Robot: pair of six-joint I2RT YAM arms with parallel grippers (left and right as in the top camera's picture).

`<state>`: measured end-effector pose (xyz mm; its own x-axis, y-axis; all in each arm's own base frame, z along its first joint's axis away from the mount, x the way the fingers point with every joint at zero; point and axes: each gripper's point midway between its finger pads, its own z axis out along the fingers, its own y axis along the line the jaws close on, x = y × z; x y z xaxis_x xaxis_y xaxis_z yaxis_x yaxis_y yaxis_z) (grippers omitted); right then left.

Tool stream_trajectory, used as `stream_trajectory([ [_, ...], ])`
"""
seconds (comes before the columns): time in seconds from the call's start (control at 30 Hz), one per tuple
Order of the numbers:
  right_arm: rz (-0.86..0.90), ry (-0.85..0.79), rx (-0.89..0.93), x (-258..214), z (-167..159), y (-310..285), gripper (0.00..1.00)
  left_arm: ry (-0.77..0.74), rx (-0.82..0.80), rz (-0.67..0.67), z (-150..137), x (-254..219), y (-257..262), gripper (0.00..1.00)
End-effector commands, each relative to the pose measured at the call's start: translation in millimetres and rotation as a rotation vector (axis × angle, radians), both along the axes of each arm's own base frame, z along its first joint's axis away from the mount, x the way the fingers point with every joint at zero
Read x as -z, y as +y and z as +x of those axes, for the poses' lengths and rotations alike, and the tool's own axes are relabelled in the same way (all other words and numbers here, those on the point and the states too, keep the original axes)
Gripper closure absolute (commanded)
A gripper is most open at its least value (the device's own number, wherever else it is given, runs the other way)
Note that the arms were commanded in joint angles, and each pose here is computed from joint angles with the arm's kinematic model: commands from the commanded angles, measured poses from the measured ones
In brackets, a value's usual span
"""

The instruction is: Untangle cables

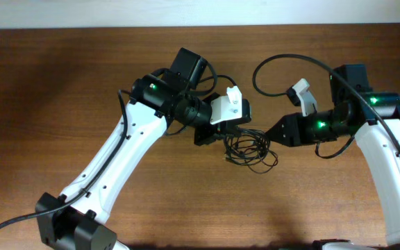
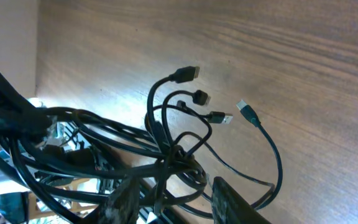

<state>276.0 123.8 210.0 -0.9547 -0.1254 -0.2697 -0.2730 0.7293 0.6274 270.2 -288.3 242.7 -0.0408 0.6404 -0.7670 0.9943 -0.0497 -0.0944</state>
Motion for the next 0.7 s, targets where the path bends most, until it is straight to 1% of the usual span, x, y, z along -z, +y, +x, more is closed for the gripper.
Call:
stream_trajectory([
  [0.0,-0.012,0.026,-0.002,7,-2,1,0.63,0.003,0.039,-0.054,-5,-9,-6,1.0],
  [0.03,-0.012,0.028,-0.002,9,-2,1,0.63,0.009,0.044,-0.065,-7,-11,-7,1.0],
  [0.1,-0.012,0.037,-0.002,12,-4,1,0.68,0.021,0.056,-0.088,-9,-14,-9,1.0],
  [0.13,-0.012,0.039,-0.002,13,-4,1,0.74,0.024,0.058,-0.093,-10,-15,-9,1.0],
  [0.17,-0.012,0.037,-0.002,13,-4,1,0.76,0.025,0.059,-0.094,-10,-15,-9,1.0],
  [0.33,-0.013,0.034,-0.002,13,-3,1,0.77,0.045,0.077,-0.131,-15,-21,-12,1.0],
  [0.43,-0.02,0.028,-0.001,14,-2,0,0.84,0.057,0.087,-0.152,-17,-24,-14,1.0],
  [0.53,-0.126,0.023,0.02,25,1,-15,0.93,0.06,0.085,-0.151,-17,-24,-14,1.0],
  [0.6,-0.215,0.019,0.046,33,4,-28,0.96,0.063,0.084,-0.149,-18,-24,-13,1.0],
  [0.67,-0.295,0.024,0.105,39,10,-42,0.96,0.063,0.084,-0.149,-18,-24,-13,1.0],
])
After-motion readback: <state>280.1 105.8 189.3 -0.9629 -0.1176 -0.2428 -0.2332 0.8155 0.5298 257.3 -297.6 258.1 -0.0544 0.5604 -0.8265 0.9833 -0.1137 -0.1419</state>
